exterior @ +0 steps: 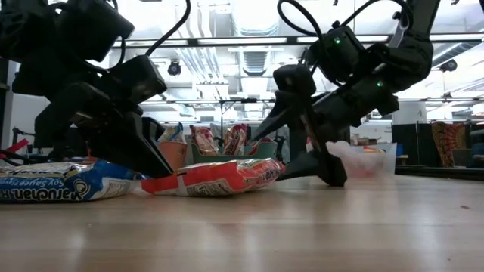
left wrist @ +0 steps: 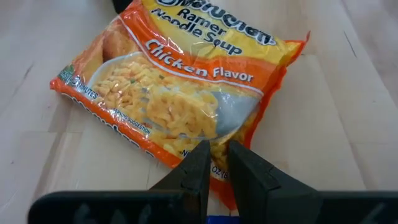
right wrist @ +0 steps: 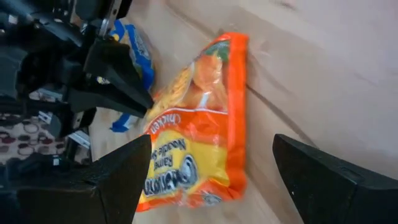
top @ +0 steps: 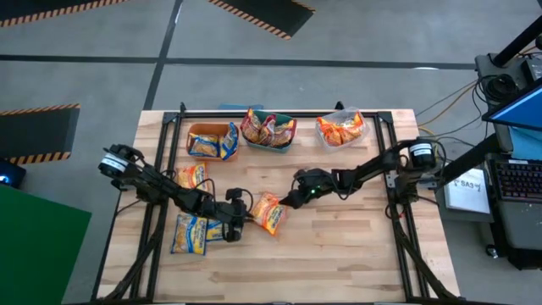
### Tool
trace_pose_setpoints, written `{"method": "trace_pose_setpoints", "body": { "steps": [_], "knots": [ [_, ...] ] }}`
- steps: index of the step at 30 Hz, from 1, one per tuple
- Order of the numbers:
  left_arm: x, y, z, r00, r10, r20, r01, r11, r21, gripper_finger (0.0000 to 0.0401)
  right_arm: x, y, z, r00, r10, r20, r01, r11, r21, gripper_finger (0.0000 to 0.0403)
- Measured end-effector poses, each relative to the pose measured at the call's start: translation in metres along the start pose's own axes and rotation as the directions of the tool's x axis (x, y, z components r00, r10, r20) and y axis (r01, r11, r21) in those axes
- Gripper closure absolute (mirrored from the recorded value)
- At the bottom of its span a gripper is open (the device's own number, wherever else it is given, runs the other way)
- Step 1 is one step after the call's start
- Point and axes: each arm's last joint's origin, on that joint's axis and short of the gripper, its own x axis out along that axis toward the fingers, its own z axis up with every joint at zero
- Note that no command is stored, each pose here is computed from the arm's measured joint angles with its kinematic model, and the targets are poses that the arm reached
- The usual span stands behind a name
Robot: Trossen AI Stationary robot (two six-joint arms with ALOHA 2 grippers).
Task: Sort Maruchan noodles
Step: Put the orange noodle pack into the transparent bin
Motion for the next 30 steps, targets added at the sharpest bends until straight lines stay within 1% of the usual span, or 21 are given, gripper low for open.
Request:
{"method": "trace_pose_setpoints", "body": {
  "steps": [5, 9, 13, 17, 21, 26, 30],
  "knots": [
    [0.000, 0.000, 0.000, 1.000, 0.001, 0.001, -0.001, 1.000, -0.005, 0.0361, 0.008, 0.007, 0.002, 1.000, 0.016, -0.025, -0.016, 1.000, -0.022, 0.0084],
    [0.000, 0.000, 0.000, 1.000, 0.013, 0.002, -0.013, 1.000, -0.011, 0.0361, 0.017, 0.016, 0.004, 0.997, 0.058, -0.056, -0.060, 0.998, -0.032, 0.0087],
    [0.000, 0.000, 0.000, 1.000, 0.014, 0.002, -0.014, 1.000, -0.012, 0.0361, 0.027, 0.017, 0.002, 0.994, 0.065, -0.086, -0.069, 0.997, -0.044, 0.0089],
    [0.000, 0.001, 0.000, 1.000, 0.016, 0.002, -0.016, 1.000, -0.012, 0.0361, 0.033, 0.018, 0.003, 0.994, 0.069, -0.090, -0.074, 0.996, -0.055, 0.0102],
    [0.000, 0.001, 0.000, 1.000, 0.016, 0.002, -0.016, 1.000, -0.012, 0.0361, 0.034, 0.020, 0.004, 0.993, 0.074, -0.088, -0.079, 0.995, -0.064, 0.0137],
    [0.000, 0.001, 0.000, 1.000, 0.018, 0.004, -0.018, 1.000, -0.015, 0.0361, 0.035, 0.020, 0.004, 0.994, 0.074, -0.085, -0.081, 0.993, -0.088, 0.0205],
    [0.000, 0.000, 0.000, 1.000, 0.020, 0.004, -0.020, 1.000, -0.014, 0.0361, 0.036, 0.020, 0.005, 0.996, 0.060, -0.059, -0.066, 0.992, -0.110, 0.0253]
  ]
}}
